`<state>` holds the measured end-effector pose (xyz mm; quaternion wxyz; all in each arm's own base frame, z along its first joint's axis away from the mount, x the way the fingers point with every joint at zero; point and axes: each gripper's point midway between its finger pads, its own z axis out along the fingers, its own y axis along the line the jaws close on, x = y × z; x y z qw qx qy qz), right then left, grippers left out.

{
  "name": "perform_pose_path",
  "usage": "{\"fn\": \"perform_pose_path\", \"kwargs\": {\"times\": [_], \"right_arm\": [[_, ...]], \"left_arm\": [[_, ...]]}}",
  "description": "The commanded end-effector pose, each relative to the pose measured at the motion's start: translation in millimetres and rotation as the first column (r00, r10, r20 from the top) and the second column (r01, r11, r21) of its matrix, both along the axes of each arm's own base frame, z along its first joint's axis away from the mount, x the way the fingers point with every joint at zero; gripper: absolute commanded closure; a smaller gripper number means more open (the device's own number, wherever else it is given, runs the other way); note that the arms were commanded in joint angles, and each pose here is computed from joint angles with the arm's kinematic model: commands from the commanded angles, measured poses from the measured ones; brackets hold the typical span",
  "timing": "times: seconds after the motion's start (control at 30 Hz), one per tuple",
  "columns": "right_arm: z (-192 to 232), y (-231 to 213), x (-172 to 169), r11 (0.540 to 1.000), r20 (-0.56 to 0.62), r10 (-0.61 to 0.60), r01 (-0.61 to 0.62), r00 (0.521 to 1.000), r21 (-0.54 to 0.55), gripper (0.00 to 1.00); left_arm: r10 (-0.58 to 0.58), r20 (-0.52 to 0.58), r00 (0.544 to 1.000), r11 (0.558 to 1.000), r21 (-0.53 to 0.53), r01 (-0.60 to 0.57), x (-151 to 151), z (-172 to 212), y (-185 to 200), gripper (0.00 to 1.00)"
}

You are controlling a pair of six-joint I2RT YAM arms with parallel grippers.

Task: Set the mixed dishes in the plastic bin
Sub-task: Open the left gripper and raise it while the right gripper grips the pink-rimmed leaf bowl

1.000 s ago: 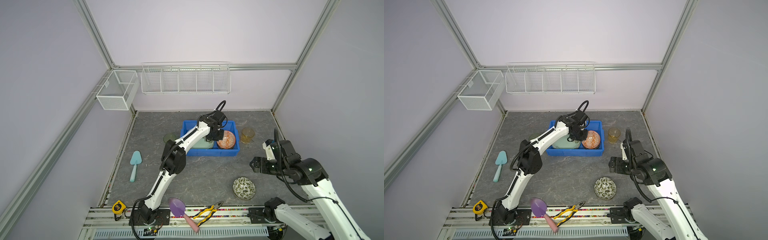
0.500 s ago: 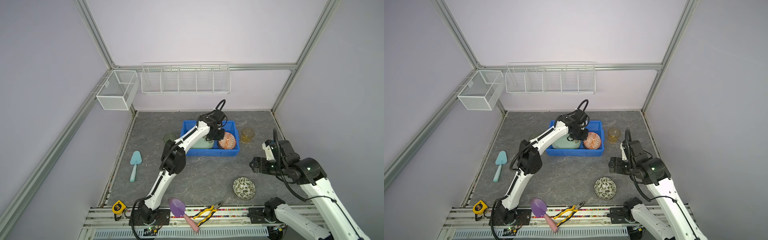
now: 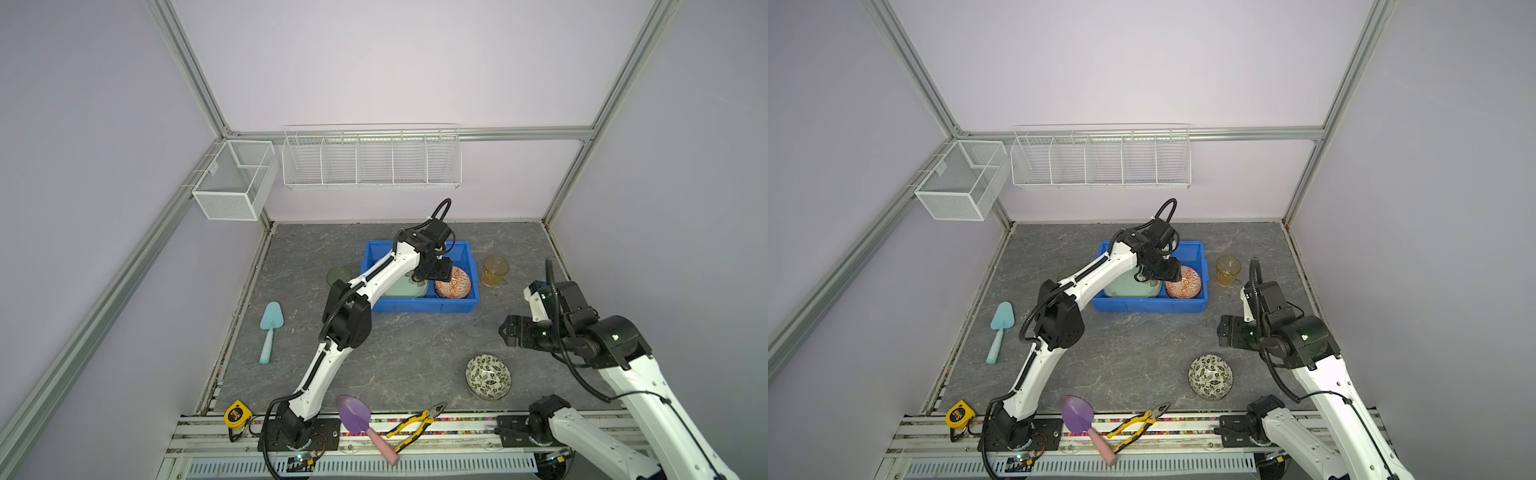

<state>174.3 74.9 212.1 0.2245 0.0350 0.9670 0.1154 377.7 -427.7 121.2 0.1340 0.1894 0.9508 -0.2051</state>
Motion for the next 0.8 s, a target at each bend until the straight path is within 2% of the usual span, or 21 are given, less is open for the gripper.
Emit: {"fn": "perform_pose_path", "kwargs": {"times": [0.0,0.27,0.4,0.6,0.77], "right_arm": [[-6,-5,-6,1.000,-0.026,-0.019,0.019,0.999,-0.007,0.12],[-32,-7,-23,0.999,-0.142,-0.030,0.027,0.989,-0.021,0.10],[-51,-5,-33,0.999,-0.198,-0.036,0.035,0.979,-0.007,0.00],[-82,0,-50,0.999,-0.299,-0.029,0.037,0.954,0.020,0.09],[-101,-1,-60,0.999,-0.343,-0.039,0.048,0.938,0.019,0.21]], "left_arm": [[-0.013,0.042,0.999,0.999,-0.037,0.015,-4,37,0,0.33],[-0.018,0.073,0.997,0.998,-0.054,0.022,-14,64,11,0.31],[-0.010,0.130,0.992,0.997,-0.077,0.020,-18,78,21,0.19],[-0.010,0.194,0.981,0.993,-0.113,0.032,-31,92,37,0.13],[-0.014,0.223,0.975,0.988,-0.148,0.048,-43,97,46,0.08]]}}
